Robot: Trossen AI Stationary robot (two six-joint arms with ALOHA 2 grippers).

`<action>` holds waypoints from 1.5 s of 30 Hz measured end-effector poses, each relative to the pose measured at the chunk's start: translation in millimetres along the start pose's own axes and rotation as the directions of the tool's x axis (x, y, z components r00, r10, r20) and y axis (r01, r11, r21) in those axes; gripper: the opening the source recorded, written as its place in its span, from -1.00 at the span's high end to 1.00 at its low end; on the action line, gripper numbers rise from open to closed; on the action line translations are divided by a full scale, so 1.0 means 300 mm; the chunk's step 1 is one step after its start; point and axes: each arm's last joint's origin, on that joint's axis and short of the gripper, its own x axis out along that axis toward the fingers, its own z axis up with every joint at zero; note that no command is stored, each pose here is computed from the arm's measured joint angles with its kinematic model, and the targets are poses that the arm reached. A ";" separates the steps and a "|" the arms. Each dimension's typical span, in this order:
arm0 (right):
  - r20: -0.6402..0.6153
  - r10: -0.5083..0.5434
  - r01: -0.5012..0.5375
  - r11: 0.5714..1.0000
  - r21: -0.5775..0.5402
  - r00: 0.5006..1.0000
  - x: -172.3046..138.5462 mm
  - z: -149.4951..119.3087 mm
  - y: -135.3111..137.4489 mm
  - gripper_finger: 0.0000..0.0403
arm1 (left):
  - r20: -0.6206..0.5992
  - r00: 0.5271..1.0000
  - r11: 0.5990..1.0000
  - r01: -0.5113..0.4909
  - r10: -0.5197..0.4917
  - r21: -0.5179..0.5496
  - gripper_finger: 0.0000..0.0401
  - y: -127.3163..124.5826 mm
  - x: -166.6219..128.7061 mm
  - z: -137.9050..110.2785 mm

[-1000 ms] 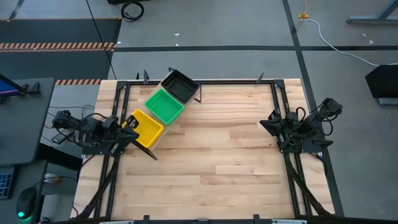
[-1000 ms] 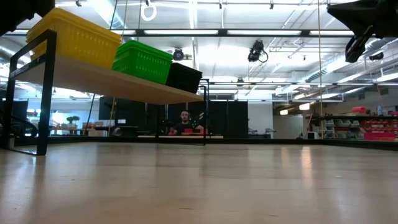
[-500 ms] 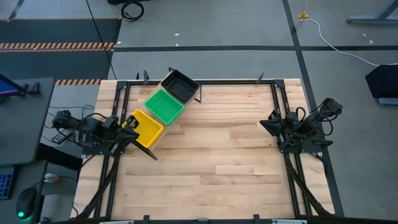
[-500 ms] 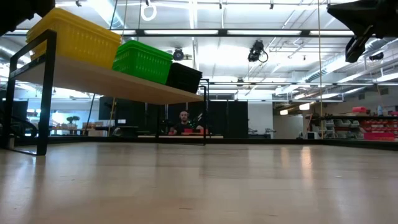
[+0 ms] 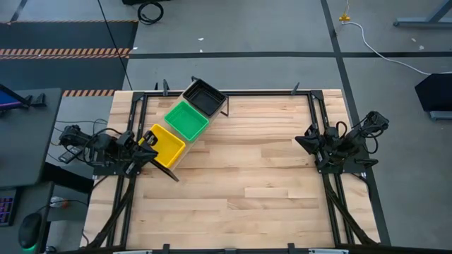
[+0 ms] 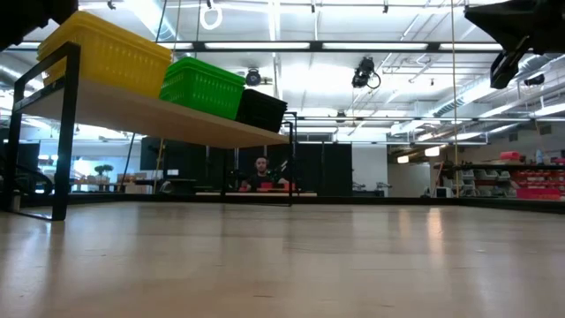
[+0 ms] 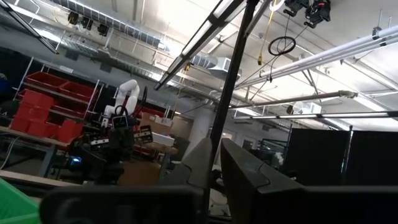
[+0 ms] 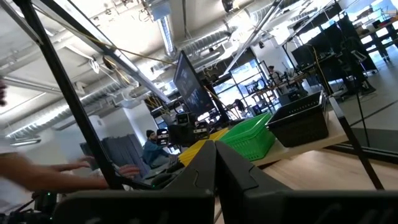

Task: Stack baskets on shelf by color
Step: Return to Home Position

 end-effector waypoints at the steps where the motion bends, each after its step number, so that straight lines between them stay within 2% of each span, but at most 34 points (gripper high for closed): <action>1: 0.000 0.000 0.000 1.000 0.000 1.000 0.000 0.000 0.000 0.96 | -0.001 1.000 1.000 0.000 0.000 0.000 0.81 0.000 0.000 0.000; 45: 0.000 0.000 0.000 1.000 0.001 1.000 0.000 0.000 0.000 0.95 | -0.001 1.000 1.000 0.000 0.000 0.001 0.82 0.000 0.000 -0.001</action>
